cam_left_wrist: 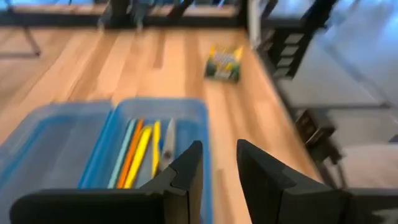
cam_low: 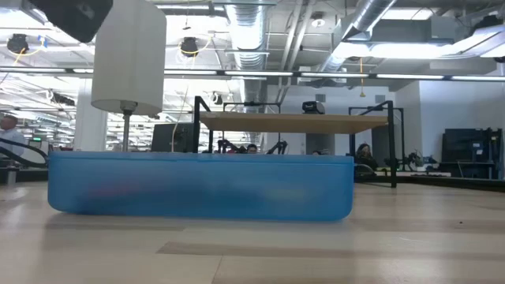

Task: Pack school essentials
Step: Put the green sticky note into the supply box

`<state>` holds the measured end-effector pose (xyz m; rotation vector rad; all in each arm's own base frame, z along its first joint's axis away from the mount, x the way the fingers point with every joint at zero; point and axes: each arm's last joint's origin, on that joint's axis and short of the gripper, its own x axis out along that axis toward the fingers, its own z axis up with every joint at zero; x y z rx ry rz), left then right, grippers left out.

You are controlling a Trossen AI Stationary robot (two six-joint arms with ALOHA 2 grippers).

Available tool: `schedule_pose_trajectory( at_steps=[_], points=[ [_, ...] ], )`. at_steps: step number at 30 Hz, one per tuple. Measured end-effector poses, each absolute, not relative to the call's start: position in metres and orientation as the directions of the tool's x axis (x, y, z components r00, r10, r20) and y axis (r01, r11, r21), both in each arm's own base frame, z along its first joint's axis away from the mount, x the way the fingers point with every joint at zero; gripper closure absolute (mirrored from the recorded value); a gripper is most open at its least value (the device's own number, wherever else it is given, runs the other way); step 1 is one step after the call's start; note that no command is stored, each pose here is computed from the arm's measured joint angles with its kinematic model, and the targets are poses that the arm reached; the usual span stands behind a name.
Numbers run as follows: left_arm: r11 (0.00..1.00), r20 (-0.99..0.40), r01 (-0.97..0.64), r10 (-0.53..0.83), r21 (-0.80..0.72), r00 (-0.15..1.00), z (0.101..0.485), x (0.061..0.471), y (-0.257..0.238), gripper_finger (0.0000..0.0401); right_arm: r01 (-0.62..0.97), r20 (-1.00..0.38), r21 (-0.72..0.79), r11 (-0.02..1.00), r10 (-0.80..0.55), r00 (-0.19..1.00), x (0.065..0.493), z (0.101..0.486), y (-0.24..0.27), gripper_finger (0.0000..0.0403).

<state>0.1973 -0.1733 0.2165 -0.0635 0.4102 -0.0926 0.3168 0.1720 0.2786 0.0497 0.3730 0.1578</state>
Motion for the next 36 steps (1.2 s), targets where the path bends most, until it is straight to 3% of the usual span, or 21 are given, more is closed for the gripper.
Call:
schedule_pose_trajectory(
  at_steps=[7,24,31,36],
  points=[
    [0.975,-0.227,0.169,-0.199,-0.145,0.953,0.211,0.18,-0.158,0.0334,-0.135,-0.357,0.077,0.988,0.153,0.921,0.319,0.279,0.169,0.0249],
    [0.964,-0.159,0.238,-0.255,-0.118,0.954,0.213,0.177,-0.157,0.0334,-0.133,-0.359,0.075,0.988,0.151,0.921,0.319,0.279,0.168,0.0249],
    [0.931,-0.001,0.347,-0.349,-0.111,0.937,0.23,0.177,-0.16,0.0334,-0.153,-0.295,0.074,0.985,0.169,0.941,0.321,0.286,0.169,0.0249],
    [0.914,0.04,0.404,-0.402,-0.048,0.915,0.234,0.172,-0.166,0.0334,-0.167,-0.248,0.067,0.984,0.179,0.952,0.322,0.291,0.169,0.0249]
  ],
)
